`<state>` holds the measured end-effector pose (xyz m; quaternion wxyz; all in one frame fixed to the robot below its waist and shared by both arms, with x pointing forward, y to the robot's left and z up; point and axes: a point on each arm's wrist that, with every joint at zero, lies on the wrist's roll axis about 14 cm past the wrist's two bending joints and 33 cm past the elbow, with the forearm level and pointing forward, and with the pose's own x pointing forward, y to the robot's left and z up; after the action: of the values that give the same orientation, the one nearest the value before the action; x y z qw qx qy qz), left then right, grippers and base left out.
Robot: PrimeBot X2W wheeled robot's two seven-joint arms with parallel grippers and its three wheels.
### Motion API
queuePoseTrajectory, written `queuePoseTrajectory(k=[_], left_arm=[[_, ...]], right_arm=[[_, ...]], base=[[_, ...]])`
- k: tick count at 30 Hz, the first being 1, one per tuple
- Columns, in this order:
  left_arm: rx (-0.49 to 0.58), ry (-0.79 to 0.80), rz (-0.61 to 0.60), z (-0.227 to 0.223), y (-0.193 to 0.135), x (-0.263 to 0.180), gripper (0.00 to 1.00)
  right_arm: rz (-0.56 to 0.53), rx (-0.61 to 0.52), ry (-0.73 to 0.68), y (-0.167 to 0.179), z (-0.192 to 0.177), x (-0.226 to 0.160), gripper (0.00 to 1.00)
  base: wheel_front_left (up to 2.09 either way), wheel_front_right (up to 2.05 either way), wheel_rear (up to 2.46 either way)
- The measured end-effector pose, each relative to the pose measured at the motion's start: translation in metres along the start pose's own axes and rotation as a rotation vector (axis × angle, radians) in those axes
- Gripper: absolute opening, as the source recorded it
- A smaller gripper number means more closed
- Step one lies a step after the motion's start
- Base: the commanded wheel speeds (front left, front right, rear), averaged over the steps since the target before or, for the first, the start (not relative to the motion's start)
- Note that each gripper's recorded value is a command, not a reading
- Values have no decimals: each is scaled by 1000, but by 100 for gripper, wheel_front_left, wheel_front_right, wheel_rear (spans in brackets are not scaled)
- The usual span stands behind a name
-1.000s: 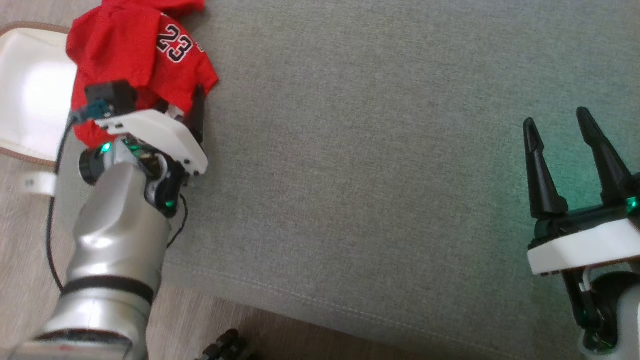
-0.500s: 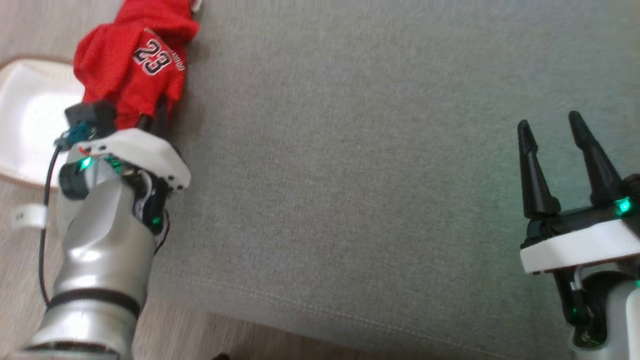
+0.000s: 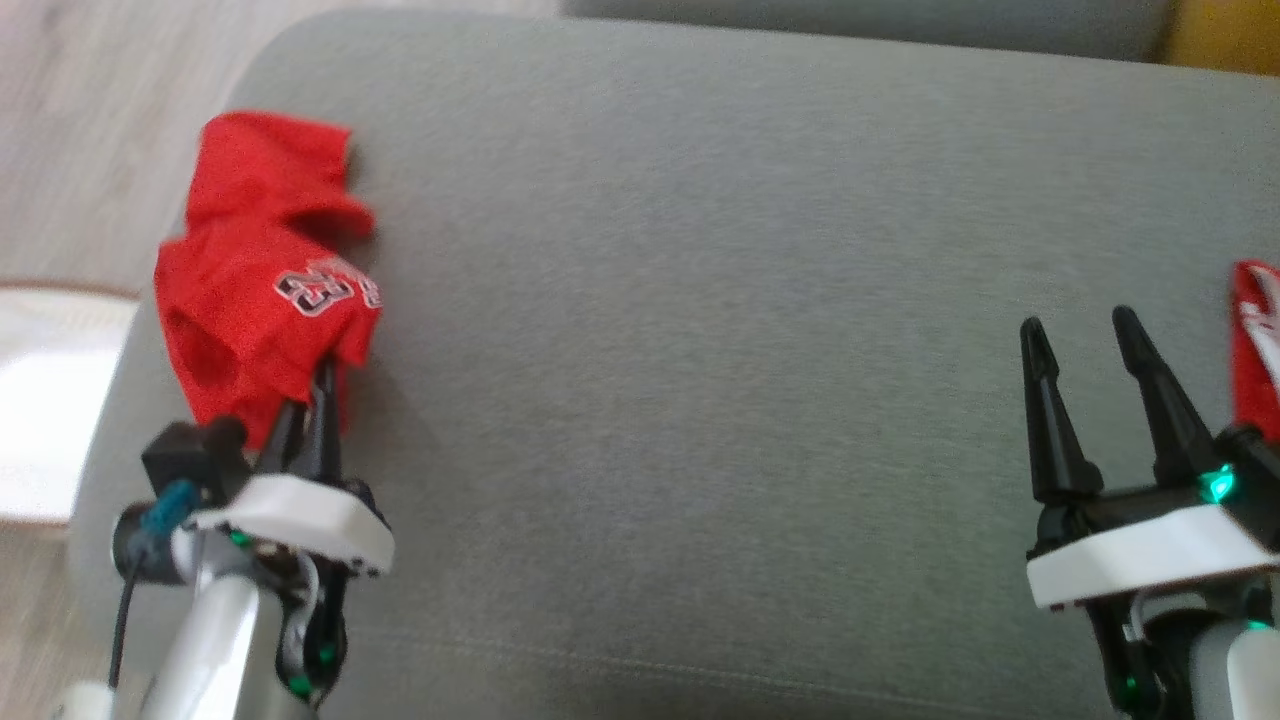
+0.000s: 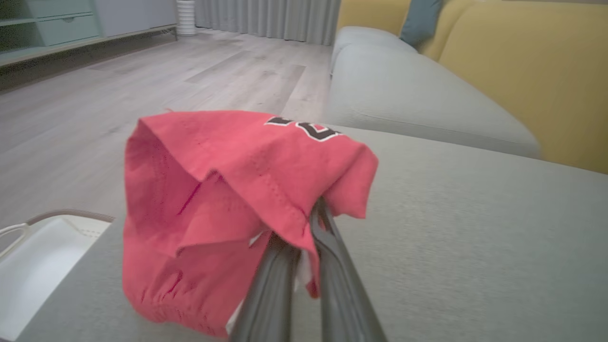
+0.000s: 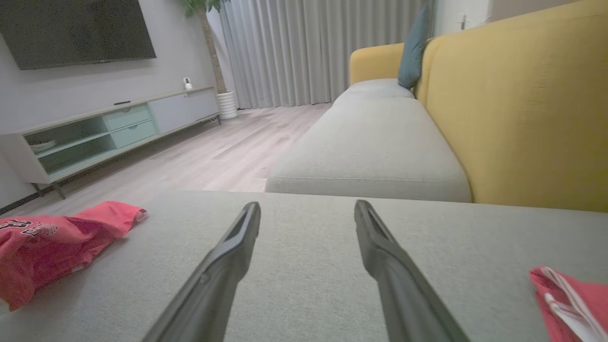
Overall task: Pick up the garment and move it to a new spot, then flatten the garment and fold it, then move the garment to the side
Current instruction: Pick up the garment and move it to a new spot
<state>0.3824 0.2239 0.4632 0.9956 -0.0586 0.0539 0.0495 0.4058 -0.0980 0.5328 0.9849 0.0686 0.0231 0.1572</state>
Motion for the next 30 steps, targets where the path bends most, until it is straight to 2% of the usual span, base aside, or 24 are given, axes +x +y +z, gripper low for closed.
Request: queuePoseTrajectory(k=[4,9,10,19,23,26,30], left_arm=[[-10,-27,-103,15,-37,-2,0],[-20,-18,-305,21,-103,3,0],[-20,-18,-305,21,-103,3,0],[-44,-35,-759,32,-256,4,0],[-62,-21,-926,27,-310,-6,0],[-68,31,-1004,9,-334,-12,0],[-38,169,-1063,-35,-347,-19,0]], right_arm=[[-59,18,-14,-16,4,-19,100],[-137,35,-41,-37,11,-38,100],[-137,35,-41,-37,11,-38,100],[-317,53,-55,-83,9,-78,100],[-399,60,-48,-103,3,-95,100],[-447,66,-29,-114,-6,-102,100],[-488,53,-4,-125,-14,-105,100]], base=[[0,0,0],[0,0,0],[0,0,0],[0,0,0],[0,0,0],[0,0,0],[0,0,0]])
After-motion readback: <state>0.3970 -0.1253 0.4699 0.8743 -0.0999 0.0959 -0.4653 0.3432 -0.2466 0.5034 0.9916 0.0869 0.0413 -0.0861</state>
